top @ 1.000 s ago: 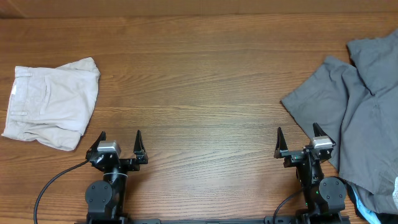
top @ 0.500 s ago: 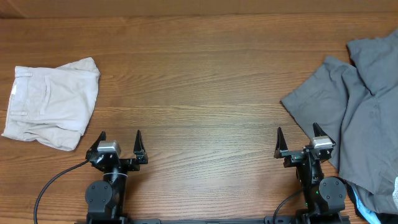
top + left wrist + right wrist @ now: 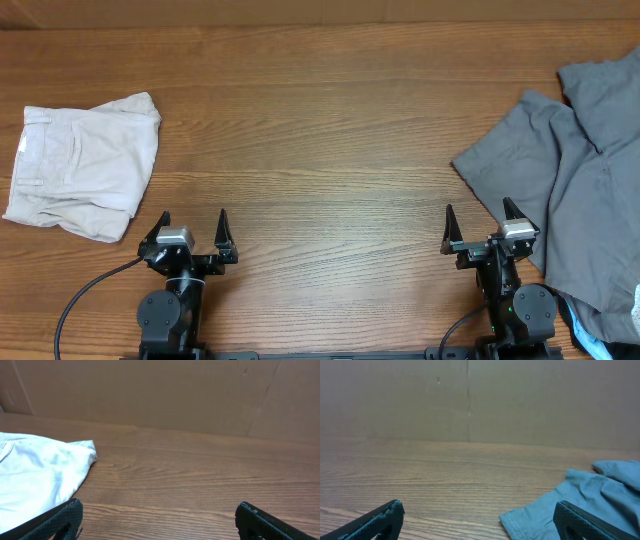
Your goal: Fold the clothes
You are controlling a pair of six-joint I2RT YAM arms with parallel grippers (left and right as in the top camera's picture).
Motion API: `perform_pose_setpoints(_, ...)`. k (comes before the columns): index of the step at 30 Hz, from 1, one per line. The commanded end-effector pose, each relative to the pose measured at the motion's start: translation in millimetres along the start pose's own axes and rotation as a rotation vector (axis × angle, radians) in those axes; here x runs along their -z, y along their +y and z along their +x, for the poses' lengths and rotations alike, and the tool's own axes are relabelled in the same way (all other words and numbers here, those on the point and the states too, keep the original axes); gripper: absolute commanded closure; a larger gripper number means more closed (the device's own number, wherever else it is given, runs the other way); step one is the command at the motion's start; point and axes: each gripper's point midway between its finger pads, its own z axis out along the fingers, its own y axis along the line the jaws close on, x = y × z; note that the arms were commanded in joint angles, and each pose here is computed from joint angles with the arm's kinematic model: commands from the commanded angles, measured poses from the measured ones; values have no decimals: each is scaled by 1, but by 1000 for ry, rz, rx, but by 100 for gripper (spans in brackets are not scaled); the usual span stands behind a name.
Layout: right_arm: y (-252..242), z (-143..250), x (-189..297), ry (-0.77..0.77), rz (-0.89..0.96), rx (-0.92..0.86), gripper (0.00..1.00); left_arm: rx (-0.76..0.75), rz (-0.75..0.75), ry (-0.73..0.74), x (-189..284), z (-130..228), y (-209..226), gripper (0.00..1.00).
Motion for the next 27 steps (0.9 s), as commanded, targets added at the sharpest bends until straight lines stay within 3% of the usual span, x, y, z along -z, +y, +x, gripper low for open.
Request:
perform_pose_setpoints(1,-2,1,0,-6,12,3,0,12,10,-9,0,-1,-1,0)
perform_pose_setpoints(9,9,0,0,-10,-53,-8,0,42,19,-7,0,-1,-3,0)
perform_pose_setpoints(12,10,-5,0,-25,-62,-137,0,86,57,0,1,0,-9,0)
perform_pose_setpoints(16,10,-7,3,7,-59,-163,0,87,56,16,3,-3,-10,0)
perform_pose_setpoints(27,0,-53,14,57,3,-164,0,88,36,126,31,-55,-16,0)
